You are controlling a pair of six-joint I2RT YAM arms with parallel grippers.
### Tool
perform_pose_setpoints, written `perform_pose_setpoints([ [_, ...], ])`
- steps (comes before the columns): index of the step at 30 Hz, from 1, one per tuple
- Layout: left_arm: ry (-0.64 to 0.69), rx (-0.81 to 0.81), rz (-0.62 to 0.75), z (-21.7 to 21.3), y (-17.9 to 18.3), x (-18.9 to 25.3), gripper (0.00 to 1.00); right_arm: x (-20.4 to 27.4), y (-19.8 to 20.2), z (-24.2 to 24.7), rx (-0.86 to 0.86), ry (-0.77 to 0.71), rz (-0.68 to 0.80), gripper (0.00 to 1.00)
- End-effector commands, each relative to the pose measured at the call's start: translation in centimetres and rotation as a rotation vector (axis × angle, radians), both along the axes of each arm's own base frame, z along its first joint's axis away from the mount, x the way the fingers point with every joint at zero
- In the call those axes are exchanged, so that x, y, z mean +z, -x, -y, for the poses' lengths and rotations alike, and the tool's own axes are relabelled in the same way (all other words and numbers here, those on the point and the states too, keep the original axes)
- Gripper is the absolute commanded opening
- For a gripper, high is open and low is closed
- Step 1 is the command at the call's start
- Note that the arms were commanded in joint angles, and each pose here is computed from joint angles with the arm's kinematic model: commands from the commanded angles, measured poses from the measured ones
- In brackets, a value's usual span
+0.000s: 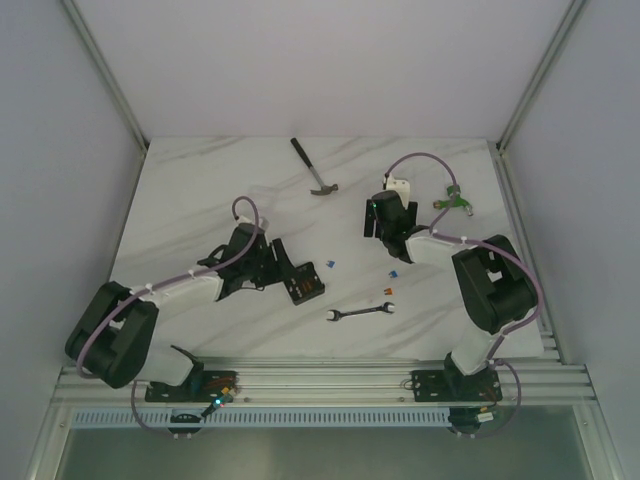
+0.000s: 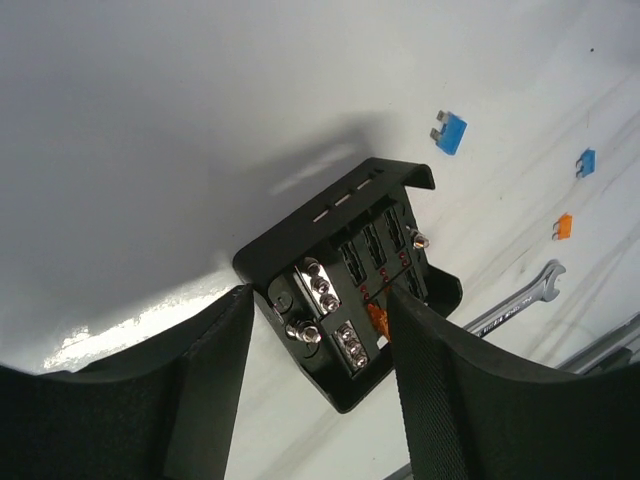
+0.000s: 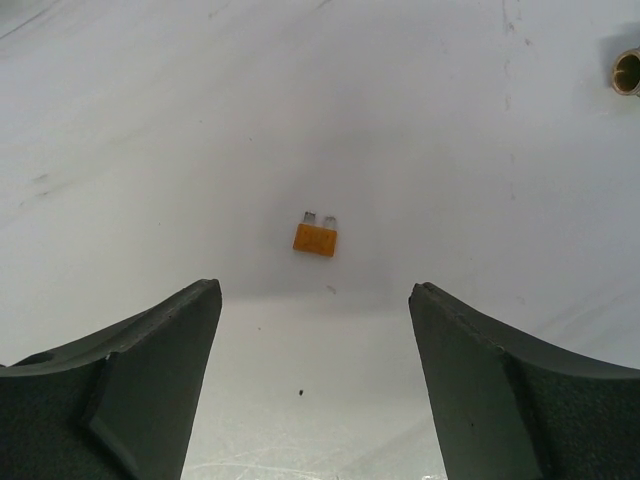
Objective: Snap on the fuse box
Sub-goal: Place the fuse box base at the center of the board.
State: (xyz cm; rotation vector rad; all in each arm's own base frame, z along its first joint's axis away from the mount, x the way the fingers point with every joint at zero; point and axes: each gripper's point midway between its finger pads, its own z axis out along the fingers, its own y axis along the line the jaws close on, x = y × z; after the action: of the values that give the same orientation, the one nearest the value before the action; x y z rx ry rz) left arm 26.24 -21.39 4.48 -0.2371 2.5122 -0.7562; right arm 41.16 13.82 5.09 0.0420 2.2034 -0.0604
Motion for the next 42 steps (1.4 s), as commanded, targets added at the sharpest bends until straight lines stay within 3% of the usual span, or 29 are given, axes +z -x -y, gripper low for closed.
perform_pose_setpoints([
  [1, 0.015, -0.035, 0.02, 1.2, -1.0, 0.4, 0.63, 0.7, -0.2, 0.1, 0.002, -0.005, 0.03, 0.84],
  [11, 0.04, -0.076, 0.014, 2.8, -2.0, 0.1, 0.64, 0.4, -0.3, 0.3, -0.009, 0.009, 0.023, 0.84],
  [20, 0.01, -0.029, 0.067, 1.7, -2.5, 0.7, 0.83, -0.3, -1.2, 0.3, -0.052, 0.01, 0.015, 0.81],
  [26, -0.03, 0.04, 0.085, 0.0, -2.4, 0.6, 0.89, -1.2, -1.7, 0.8, -0.104, 0.035, -0.003, 0.72],
  [42, -0.072, 0.066, 0.07, -1.0, -2.2, -0.1, 0.92, -2.8, -2.9, 0.4, -0.133, 0.037, -0.028, 0.45],
])
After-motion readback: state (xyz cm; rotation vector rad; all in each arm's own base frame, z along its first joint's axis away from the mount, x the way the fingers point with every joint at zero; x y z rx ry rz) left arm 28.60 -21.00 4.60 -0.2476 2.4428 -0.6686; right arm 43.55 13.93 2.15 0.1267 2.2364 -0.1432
